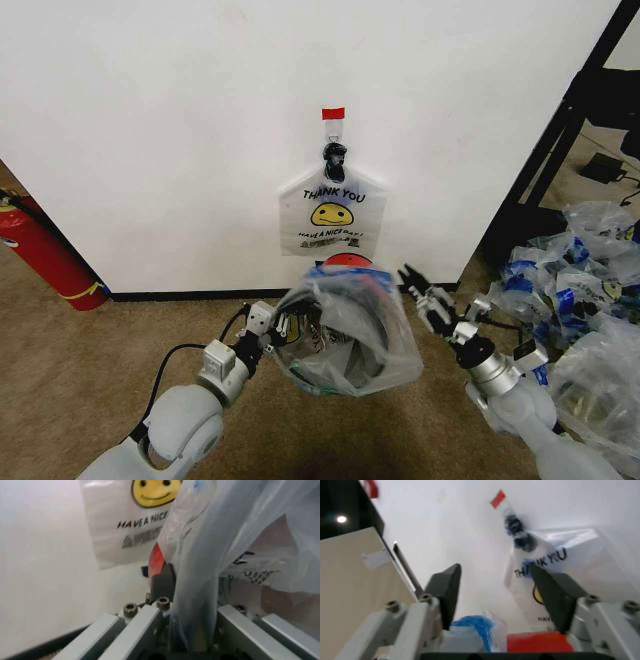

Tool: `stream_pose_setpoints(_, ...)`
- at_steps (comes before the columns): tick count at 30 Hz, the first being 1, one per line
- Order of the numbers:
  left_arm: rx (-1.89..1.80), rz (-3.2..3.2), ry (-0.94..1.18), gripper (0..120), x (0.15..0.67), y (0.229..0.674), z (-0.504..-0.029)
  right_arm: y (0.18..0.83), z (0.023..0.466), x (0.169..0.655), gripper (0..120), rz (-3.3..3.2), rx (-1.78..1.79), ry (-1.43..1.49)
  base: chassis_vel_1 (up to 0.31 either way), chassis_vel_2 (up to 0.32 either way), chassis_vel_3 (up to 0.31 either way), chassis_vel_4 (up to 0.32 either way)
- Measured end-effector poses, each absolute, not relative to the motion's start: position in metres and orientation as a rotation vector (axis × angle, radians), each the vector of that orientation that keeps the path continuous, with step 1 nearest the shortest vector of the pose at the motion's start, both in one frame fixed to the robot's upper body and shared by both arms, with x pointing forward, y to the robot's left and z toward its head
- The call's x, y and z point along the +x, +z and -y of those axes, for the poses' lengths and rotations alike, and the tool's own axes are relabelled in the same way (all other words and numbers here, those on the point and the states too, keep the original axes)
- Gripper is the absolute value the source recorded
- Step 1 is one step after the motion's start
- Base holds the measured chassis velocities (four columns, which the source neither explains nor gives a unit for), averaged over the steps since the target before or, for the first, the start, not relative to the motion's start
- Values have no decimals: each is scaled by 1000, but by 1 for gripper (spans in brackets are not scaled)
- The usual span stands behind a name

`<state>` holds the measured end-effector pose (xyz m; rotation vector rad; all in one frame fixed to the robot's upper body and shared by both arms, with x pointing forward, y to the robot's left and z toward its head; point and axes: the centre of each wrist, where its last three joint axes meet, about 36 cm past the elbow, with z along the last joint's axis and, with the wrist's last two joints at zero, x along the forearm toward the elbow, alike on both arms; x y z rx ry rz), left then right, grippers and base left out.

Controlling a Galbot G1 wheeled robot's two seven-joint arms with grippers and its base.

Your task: Pick up the garbage bag from the wall and place it over the trash bin.

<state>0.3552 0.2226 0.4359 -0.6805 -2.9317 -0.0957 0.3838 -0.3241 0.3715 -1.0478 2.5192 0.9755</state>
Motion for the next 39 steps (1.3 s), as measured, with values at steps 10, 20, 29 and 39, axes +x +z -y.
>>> stream_pose_setpoints(10,-359,2858,466,0,373,493,-227,340,332,362,94,-2476,-1304,1047,0,0,0,0)
stream_pose_setpoints(20,-282,2734,638,0,361,501,-226,308,314,350,100,-2421,-1516,1061,0,0,0,0)
stream_pose_setpoints(29,-354,2699,678,0,347,516,-216,294,307,346,86,-2464,-1510,1057,0,0,0,0)
stream_pose_setpoints(39,-392,2694,681,0,341,524,-209,293,303,345,49,-2446,-1522,1069,0,0,0,0)
